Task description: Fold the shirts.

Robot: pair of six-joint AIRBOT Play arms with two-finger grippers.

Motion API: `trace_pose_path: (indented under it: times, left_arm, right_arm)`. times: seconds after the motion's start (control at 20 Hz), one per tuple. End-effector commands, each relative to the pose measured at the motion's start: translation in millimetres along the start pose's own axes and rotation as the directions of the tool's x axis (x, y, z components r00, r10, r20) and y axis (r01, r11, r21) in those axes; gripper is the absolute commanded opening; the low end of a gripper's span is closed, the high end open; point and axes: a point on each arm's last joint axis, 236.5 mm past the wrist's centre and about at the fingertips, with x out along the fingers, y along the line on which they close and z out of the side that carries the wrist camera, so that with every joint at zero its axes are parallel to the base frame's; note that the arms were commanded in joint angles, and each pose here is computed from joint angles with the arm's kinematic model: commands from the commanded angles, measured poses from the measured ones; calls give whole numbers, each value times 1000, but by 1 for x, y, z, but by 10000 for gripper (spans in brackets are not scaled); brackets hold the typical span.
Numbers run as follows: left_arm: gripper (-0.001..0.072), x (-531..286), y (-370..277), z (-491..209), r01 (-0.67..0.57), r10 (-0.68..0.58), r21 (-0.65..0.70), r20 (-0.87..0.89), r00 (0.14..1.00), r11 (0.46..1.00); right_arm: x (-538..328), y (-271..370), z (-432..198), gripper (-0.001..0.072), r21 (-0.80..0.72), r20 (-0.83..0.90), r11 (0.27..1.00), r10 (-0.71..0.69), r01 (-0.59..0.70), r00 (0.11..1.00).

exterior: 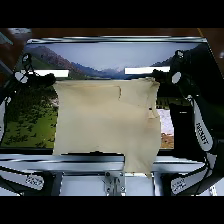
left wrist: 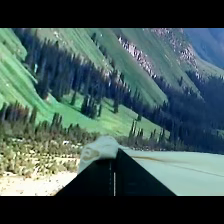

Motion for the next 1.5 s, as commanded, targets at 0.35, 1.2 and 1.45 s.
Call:
trace_pose_path:
  times: [0.35,1.2,1.45]
  left_arm:
    - [38,-33,29,-80,-8,0,-17,-388,922,1000]
    - [41,-75,4,-158,11,-55,-67,-700,712,998]
    - [40,-67,7,-158,-5,-53,-82,-693,719,997]
  right_arm:
    - [-16,-2,-79,71,1,-337,1000,-15,16,941]
    - [-91,-36,-138,72,-25,-636,976,-183,216,749]
    - [-94,-37,-163,72,-23,-695,972,-184,234,696]
